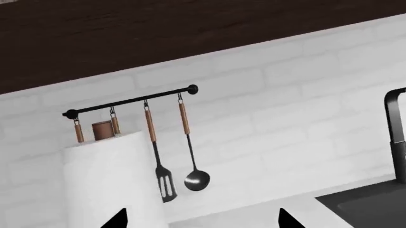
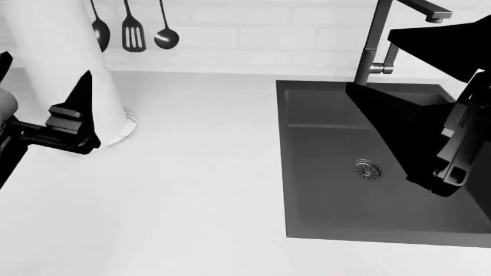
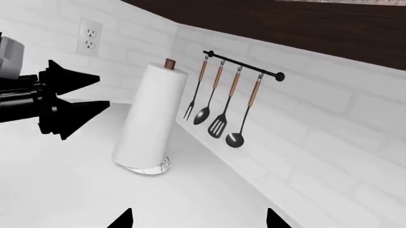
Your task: Pick the celery, carrot from the counter and place them in the cabinet. Then close the cabinet.
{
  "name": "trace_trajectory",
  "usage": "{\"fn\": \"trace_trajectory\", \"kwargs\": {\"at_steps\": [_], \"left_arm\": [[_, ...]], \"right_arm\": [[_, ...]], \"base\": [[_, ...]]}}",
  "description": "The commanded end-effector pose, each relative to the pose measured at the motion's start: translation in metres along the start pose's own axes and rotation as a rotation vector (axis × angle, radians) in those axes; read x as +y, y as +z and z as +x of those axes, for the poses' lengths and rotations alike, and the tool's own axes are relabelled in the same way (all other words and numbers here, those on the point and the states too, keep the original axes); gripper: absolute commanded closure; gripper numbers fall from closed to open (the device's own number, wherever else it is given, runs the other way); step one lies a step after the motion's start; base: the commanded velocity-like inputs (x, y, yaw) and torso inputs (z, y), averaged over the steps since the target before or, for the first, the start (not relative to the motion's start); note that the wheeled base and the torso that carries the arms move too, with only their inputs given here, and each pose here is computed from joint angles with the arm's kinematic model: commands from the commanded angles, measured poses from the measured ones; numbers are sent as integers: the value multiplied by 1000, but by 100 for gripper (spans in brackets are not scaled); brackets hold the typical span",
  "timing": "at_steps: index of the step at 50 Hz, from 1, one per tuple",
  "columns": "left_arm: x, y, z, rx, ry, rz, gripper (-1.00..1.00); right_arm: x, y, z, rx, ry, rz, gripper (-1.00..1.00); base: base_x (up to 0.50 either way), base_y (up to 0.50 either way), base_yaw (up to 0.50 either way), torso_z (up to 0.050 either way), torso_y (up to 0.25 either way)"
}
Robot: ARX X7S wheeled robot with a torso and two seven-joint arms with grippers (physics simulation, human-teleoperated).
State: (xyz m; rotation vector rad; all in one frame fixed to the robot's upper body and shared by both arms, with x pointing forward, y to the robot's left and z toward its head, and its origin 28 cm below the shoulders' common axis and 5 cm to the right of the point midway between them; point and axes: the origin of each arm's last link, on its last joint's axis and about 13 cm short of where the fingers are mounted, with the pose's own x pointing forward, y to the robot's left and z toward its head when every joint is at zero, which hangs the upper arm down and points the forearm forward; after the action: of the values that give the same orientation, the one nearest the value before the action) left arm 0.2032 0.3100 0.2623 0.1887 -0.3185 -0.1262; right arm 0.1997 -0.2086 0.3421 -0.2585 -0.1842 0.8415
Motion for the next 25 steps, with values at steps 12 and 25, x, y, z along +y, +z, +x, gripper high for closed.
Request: {"fn": "trace_trajectory", "kwargs": {"at_steps": [12, 25], "left_arm": [[18, 2, -12, 26, 210, -84, -100], [24, 8, -18, -1, 286, -117, -100]], "right_arm": [[0, 0, 1, -2, 2, -1, -100], [0, 0, 1, -3, 4, -2, -100]], "base": [[0, 0, 0, 0, 0], [0, 0, 0, 0, 0]]}}
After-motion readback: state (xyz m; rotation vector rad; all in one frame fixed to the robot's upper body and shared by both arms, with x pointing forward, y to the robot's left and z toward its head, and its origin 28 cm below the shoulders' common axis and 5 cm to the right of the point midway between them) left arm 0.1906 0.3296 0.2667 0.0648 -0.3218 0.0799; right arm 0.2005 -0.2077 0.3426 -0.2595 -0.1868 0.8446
